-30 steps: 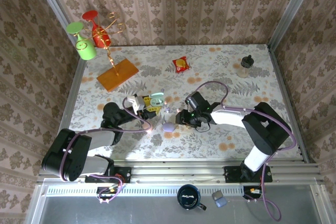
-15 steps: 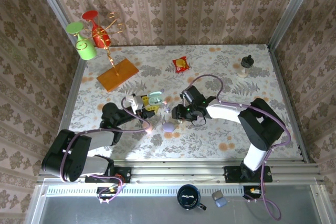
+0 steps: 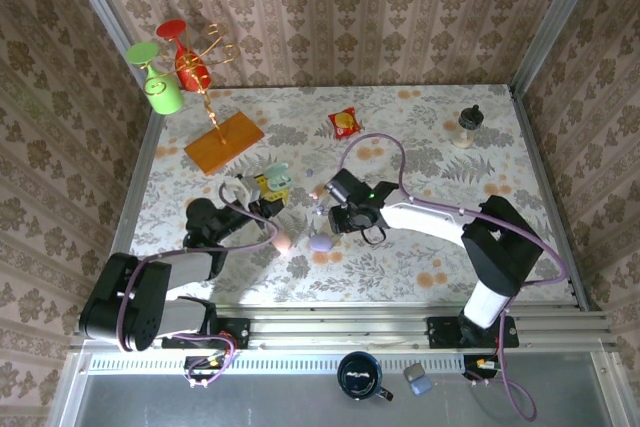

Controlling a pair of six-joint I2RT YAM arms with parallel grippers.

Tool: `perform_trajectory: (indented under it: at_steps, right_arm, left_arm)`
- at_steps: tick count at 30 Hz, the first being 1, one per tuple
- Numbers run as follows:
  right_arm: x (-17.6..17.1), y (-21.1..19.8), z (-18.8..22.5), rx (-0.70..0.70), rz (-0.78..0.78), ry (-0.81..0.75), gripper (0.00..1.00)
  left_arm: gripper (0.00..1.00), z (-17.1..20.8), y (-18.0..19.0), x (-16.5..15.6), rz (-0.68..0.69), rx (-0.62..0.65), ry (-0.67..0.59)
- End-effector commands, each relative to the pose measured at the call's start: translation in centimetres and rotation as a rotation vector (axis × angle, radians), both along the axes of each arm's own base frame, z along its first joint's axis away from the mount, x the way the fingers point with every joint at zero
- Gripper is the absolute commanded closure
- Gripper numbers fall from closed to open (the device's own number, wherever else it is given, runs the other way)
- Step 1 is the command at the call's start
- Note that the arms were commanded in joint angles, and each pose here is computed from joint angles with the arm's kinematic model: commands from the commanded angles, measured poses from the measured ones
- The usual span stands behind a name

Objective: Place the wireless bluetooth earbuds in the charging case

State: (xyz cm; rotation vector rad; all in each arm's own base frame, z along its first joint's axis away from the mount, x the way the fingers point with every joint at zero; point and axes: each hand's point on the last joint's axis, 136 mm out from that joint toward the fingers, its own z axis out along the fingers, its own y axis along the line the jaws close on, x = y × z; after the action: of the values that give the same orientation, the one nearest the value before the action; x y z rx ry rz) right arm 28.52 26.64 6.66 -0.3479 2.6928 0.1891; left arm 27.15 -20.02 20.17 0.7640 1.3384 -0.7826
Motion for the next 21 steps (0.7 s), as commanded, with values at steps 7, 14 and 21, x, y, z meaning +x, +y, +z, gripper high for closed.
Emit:
perform_trajectory:
  at_steps: [7,14,21]
  right_arm:
    - [-0.1,-2.0,1.0,-0.498,0.068,-0.168,0.53]
    - [-0.4,-0.1,-0.6,-0.571,0.126,-0.162,0.54]
    - [-0.4,0.8,-2.4,-0.594,0.165,-0.129,0.55]
  left_arm:
    - [0.65,1.0,3.5,2.0,0.198,-0.042,-0.016]
    - [0.65,1.1,4.6,2.9,0.226,-0.054,-0.003]
    - [0.65,0.7,4.3,2.7,0.201,-0.052,0.014]
